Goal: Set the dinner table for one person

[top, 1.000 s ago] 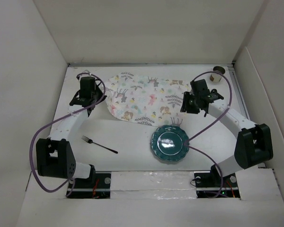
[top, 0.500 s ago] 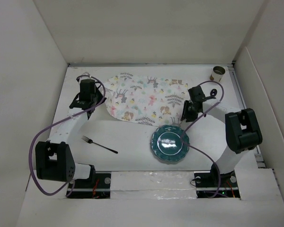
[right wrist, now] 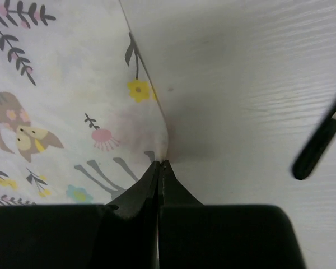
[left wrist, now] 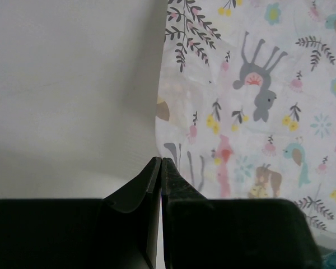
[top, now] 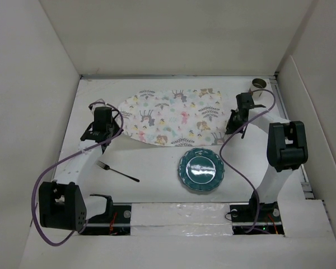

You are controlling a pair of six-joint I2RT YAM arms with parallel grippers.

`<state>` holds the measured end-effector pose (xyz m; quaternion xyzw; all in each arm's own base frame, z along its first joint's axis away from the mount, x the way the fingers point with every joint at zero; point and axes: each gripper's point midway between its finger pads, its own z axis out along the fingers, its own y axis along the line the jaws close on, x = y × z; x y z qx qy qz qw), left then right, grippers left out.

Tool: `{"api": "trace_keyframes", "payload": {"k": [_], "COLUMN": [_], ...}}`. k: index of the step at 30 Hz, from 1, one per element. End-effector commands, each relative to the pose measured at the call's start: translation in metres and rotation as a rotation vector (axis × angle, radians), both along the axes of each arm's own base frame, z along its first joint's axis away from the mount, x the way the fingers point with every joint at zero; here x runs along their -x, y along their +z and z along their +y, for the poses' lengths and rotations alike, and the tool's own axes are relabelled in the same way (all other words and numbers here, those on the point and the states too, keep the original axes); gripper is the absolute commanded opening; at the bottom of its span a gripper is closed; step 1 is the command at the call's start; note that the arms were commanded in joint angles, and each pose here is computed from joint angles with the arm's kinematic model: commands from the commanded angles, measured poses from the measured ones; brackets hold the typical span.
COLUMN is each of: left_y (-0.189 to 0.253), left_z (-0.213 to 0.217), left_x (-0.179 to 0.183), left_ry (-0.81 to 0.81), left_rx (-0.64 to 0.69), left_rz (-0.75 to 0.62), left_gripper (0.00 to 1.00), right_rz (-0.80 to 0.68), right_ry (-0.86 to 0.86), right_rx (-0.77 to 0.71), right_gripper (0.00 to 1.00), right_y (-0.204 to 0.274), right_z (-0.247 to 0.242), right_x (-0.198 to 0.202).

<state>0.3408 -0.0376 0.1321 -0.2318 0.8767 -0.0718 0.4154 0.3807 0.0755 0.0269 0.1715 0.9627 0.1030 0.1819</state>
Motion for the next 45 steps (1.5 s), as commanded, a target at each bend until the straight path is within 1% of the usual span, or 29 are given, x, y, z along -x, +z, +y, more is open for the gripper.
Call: {"api": "trace_keyframes", "payload": {"k": [1, 5, 9, 11, 15, 20, 22, 23, 24, 26, 27, 29, 30, 31, 32, 33, 34, 35, 36, 37, 38, 40, 42, 43, 44, 45], "left_y": [-0.007, -0.021, -0.040, -0.048, -0.054, -0.064, -0.061, -0.051, -0.031, 0.006, 0.050, 0.082, 0.133, 0.159, 0.187, 0.207, 0.211, 0.259, 0.275, 0.283, 0.323, 0.348, 0.356, 0.362, 0.326, 0.313], "left_z": [0.011, 0.009, 0.008, 0.008, 0.013, 0.005, 0.001, -0.001, -0.006, -0.011, -0.014, -0.019, -0.024, -0.029, -0.030, -0.031, -0.033, -0.035, -0.036, -0.038, -0.038, -0.033, -0.024, -0.017, -0.017, -0.014], "left_x": [0.017, 0.029, 0.041, 0.046, 0.042, 0.036, 0.033, 0.028, 0.016, -0.006, -0.028, -0.051, -0.071, -0.094, -0.098, -0.106, -0.120, -0.127, -0.129, -0.136, -0.133, -0.128, -0.121, -0.107, -0.108, -0.104], "left_ry": [0.016, 0.021, 0.031, 0.035, 0.062, 0.050, 0.050, 0.042, 0.021, 0.009, 0.002, -0.010, -0.025, -0.028, -0.033, -0.032, -0.029, -0.037, -0.037, -0.041, -0.048, -0.044, -0.038, -0.030, -0.025, -0.019], "left_rx": [-0.051, -0.033, -0.017, -0.015, -0.033, 0.003, 0.026, 0.033, 0.055, 0.075, 0.091, 0.105, 0.125, 0.142, 0.150, 0.157, 0.166, 0.180, 0.190, 0.197, 0.210, 0.213, 0.219, 0.215, 0.205, 0.189], "left_rz": [0.030, 0.067, 0.137, 0.170, 0.184, 0.210, 0.197, 0.163, 0.105, -0.004, -0.100, -0.151, -0.252, -0.296, -0.354, -0.397, -0.396, -0.490, -0.510, -0.521, -0.605, -0.653, -0.680, -0.701, -0.633, -0.625], "left_gripper": [0.00, 0.00, 0.00, 0.00, 0.00, 0.00, 0.00, 0.00, 0.00, 0.00, 0.00, 0.00, 0.00, 0.00, 0.00, 0.00, 0.00, 0.00, 0.00, 0.00, 0.00, 0.00, 0.00, 0.00, 0.00, 0.00], "right_rz": [-0.103, -0.110, -0.111, -0.104, -0.092, -0.048, -0.071, -0.079, -0.112, -0.196, -0.294, -0.411, -0.507, -0.539, -0.520, -0.628, -0.657, -0.676, -0.775, -0.811, -0.842, -0.933, -0.982, -0.945, -0.951, -0.962], "right_ry": [-0.044, -0.063, -0.067, -0.052, -0.044, -0.036, -0.034, -0.029, -0.027, -0.047, -0.054, -0.065, -0.060, -0.055, -0.056, -0.049, -0.049, -0.043, -0.043, -0.049, -0.046, -0.041, -0.031, -0.014, -0.018, -0.005], "right_rx": [0.037, 0.032, 0.039, 0.010, -0.022, -0.022, -0.028, -0.038, -0.047, -0.071, -0.088, -0.125, -0.140, -0.154, -0.152, -0.167, -0.186, -0.205, -0.227, -0.256, -0.275, -0.307, -0.315, -0.312, -0.307, -0.302], "right_gripper": [0.00, 0.00, 0.00, 0.00, 0.00, 0.00, 0.00, 0.00, 0.00, 0.00, 0.00, 0.00, 0.00, 0.00, 0.00, 0.00, 0.00, 0.00, 0.00, 0.00, 0.00, 0.00, 0.00, 0.00, 0.00, 0.00], "right_y": [0.038, 0.039, 0.039, 0.039, 0.031, 0.014, 0.017, 0.020, 0.028, 0.058, 0.088, 0.132, 0.173, 0.198, 0.195, 0.247, 0.265, 0.276, 0.323, 0.343, 0.359, 0.401, 0.420, 0.399, 0.394, 0.395], "right_z": [-0.023, -0.030, -0.032, -0.027, -0.021, -0.022, -0.021, -0.019, -0.017, -0.014, -0.012, -0.005, 0.001, 0.005, 0.004, 0.006, 0.009, 0.012, 0.010, 0.009, 0.011, 0.004, 0.001, 0.003, -0.002, -0.002], "right_x": [-0.023, -0.026, -0.020, -0.011, 0.009, 0.033, 0.035, 0.033, 0.025, 0.008, -0.015, -0.039, -0.061, -0.084, -0.081, -0.100, -0.108, -0.117, -0.125, -0.128, -0.131, -0.129, -0.120, -0.118, -0.115, -0.100]}}
